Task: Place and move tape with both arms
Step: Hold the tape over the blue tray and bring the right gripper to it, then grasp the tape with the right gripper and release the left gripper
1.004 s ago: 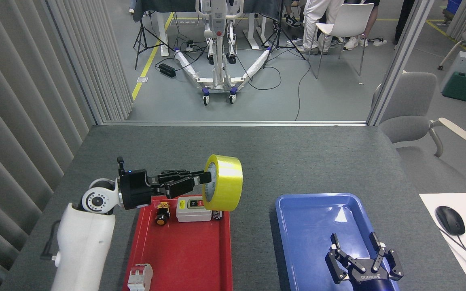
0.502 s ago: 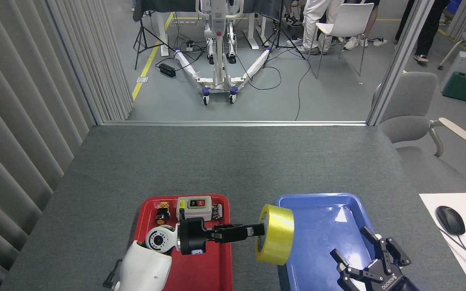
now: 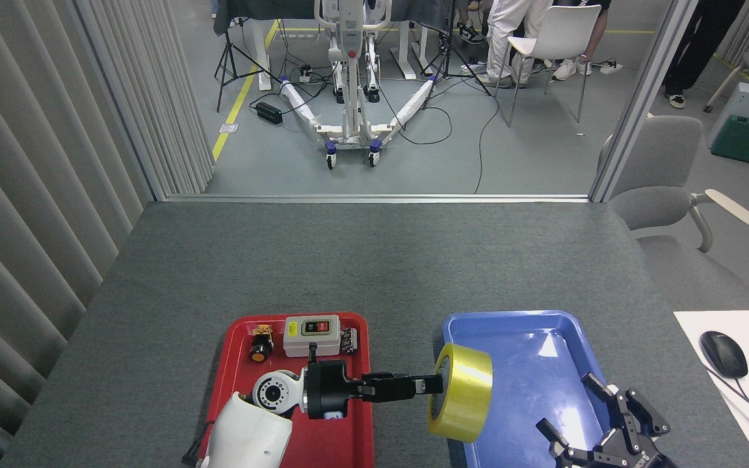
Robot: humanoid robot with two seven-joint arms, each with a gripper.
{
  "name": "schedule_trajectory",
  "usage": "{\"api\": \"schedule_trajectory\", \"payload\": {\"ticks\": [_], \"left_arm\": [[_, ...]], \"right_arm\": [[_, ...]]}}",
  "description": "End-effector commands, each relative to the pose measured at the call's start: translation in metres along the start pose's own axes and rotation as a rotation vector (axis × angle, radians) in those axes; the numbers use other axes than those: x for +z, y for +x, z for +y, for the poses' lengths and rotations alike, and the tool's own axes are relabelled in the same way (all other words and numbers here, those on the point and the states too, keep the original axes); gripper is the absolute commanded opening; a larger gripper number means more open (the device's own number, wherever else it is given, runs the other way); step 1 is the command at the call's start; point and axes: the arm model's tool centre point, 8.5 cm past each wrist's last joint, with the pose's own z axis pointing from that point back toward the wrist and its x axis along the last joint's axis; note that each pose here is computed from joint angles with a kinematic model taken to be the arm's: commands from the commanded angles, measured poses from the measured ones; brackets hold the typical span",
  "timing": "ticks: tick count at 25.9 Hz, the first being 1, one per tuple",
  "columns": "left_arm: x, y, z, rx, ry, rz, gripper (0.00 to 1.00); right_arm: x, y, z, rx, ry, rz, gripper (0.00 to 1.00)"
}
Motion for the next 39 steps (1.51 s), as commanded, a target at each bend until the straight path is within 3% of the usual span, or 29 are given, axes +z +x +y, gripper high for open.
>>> {"api": "schedule_trajectory", "payload": {"ticks": [1,5,15,20,26,28,30,34,35,36,37,39], "left_arm": [[0.0,0.0,0.0,-0.002,0.001,-0.001,0.0],[0.0,0.001,0.001,-0.003,0.002,-0.001,0.0],[0.0,0.002,0.001,-0.009,0.001,-0.001,0.0],[-0.001,0.001,-0.001,-0.01,-0.013,0.002,0.0],[-0.011,0.003,-0.018,-0.007,-0.066,-0.006,0.0],[-0.011,0.002,-0.021,-0.002,-0.068,-0.007,0.0],[-0.011,0.002,-0.021,-0.002,-0.068,-0.007,0.0],[-0.011,0.002,-0.023,0.0,-0.071,-0.005,0.0],[-0.011,0.001,-0.024,0.005,-0.069,-0.005,0.03],[-0.01,0.0,-0.024,0.008,-0.064,-0.003,0.16],[-0.009,0.0,-0.023,0.009,-0.053,-0.003,0.33],[-0.005,0.001,-0.018,0.006,-0.026,-0.003,0.8]], "right_arm": [[0.007,0.011,0.002,-0.01,0.023,-0.007,1.0],[0.01,0.022,0.003,-0.022,0.035,-0.023,1.0],[-0.016,0.073,0.014,-0.095,0.062,-0.157,1.0],[-0.029,0.084,0.013,-0.101,0.044,-0.205,0.98],[-0.049,0.09,0.008,-0.094,0.008,-0.248,0.94],[-0.052,0.096,0.011,-0.085,0.021,-0.268,0.8],[-0.05,0.098,0.013,-0.074,0.038,-0.275,0.59],[-0.036,0.103,0.021,-0.089,0.077,-0.274,0.28],[-0.036,0.104,0.022,-0.091,0.077,-0.274,0.22],[-0.036,0.105,0.022,-0.093,0.079,-0.273,0.18],[-0.035,0.105,0.022,-0.093,0.078,-0.272,0.14],[-0.035,0.103,0.022,-0.092,0.076,-0.265,0.07]]}}
